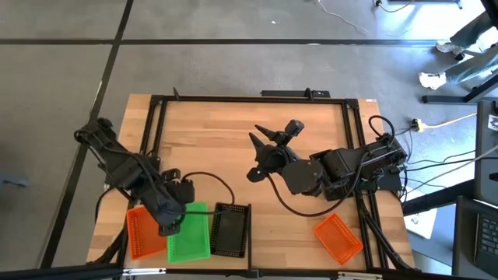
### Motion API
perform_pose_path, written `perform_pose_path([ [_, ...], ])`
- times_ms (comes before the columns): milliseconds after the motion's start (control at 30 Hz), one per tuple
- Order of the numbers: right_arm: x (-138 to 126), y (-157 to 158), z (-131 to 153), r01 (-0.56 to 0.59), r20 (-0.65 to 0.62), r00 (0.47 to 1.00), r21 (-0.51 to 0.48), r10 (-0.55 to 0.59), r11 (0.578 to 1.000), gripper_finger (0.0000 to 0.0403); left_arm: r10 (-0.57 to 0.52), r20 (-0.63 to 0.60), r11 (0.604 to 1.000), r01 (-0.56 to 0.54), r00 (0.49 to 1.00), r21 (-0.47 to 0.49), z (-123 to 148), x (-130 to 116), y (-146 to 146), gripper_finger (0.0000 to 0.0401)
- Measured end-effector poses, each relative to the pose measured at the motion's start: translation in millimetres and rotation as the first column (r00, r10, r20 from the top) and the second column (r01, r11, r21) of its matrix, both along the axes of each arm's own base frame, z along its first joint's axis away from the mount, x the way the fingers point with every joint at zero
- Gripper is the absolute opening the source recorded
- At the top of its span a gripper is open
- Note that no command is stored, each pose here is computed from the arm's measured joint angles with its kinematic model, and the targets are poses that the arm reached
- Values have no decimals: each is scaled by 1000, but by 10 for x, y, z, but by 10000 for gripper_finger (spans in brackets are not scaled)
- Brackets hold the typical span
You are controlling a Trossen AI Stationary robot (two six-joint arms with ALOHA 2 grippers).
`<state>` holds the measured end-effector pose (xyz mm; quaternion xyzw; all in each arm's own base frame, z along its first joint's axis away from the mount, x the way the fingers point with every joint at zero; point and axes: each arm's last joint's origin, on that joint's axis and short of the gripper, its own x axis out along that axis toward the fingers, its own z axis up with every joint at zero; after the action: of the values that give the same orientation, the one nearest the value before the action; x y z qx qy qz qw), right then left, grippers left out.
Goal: Stack baskets on shelf by color
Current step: Stack the green basket on top of the other green baskets on the shelf
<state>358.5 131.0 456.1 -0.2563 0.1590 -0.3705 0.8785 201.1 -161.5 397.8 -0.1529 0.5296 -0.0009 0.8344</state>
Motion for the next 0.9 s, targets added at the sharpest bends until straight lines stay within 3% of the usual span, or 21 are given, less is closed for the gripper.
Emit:
perform_pose_path([
  [567,-6,-3,6,0,-22,1000,-22,-1,1000,123,5,-54,999,-3,999,43,-63,4,-4,2],
  [900,-4,-2,11,0,-15,1000,-19,-1,1000,123,5,-55,999,-3,998,35,-62,7,-8,72],
])
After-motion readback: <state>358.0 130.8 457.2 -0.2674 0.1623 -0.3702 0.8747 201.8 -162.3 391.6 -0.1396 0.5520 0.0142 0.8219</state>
